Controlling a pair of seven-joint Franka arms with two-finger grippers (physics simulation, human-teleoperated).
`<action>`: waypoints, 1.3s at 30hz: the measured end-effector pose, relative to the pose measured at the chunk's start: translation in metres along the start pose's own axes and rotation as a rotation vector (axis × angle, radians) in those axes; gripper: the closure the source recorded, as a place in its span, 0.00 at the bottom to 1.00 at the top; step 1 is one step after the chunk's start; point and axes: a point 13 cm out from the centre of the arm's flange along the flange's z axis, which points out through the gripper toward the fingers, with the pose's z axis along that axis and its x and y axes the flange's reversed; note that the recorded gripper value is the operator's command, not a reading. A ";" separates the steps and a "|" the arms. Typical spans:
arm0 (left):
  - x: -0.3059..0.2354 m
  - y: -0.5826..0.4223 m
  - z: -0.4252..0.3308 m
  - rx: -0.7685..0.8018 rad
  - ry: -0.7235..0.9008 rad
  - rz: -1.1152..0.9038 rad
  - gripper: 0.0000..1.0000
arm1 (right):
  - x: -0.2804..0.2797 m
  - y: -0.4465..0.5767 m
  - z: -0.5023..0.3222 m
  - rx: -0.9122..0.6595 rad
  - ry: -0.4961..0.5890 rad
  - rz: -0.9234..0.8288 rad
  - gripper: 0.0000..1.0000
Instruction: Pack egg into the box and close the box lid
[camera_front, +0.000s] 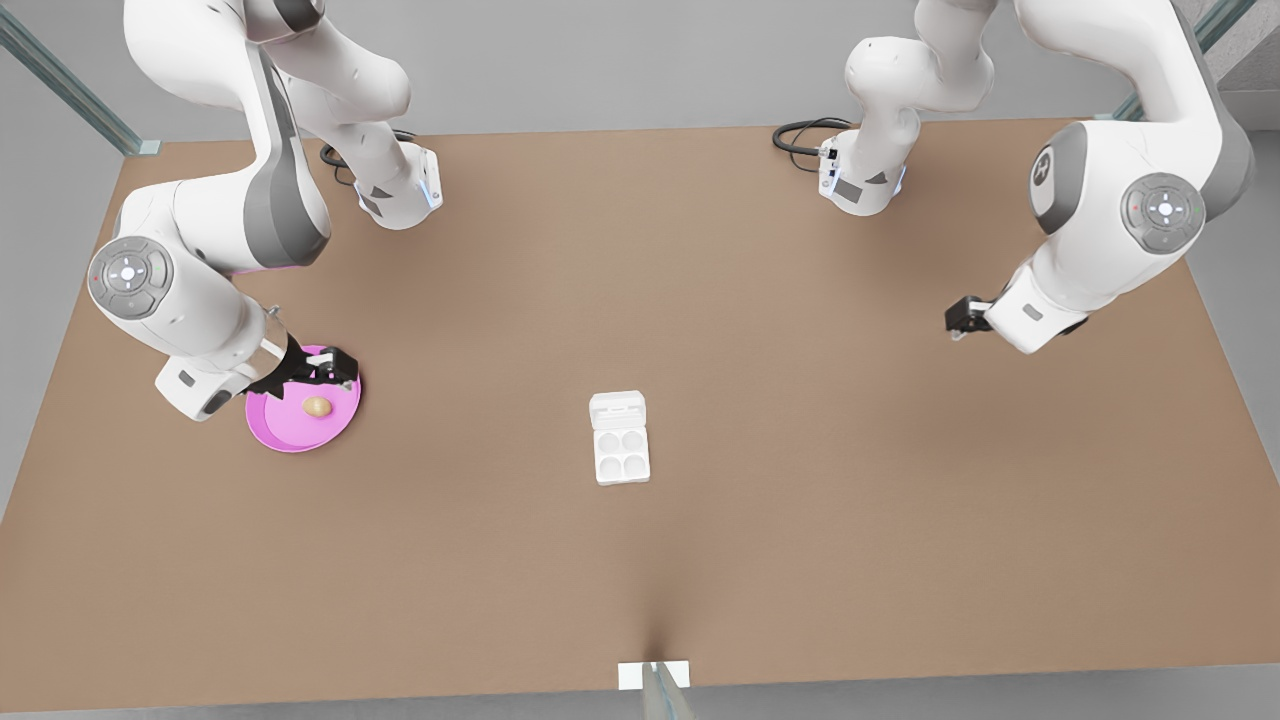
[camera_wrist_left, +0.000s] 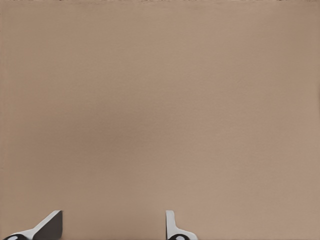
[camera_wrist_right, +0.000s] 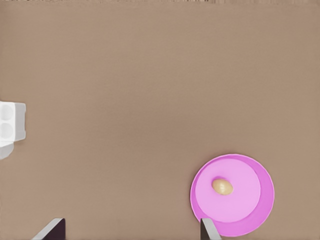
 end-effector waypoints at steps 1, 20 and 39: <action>-0.001 0.000 0.000 0.000 -0.004 0.000 0.00 | 0.000 0.000 0.001 0.000 0.002 0.001 0.00; -0.014 0.000 0.010 -0.001 -0.019 0.001 0.00 | -0.003 -0.215 0.240 -0.010 -0.014 -0.055 0.00; -0.019 -0.002 0.018 -0.003 -0.016 0.005 0.00 | -0.044 -0.174 0.292 -0.061 -0.114 -0.818 0.00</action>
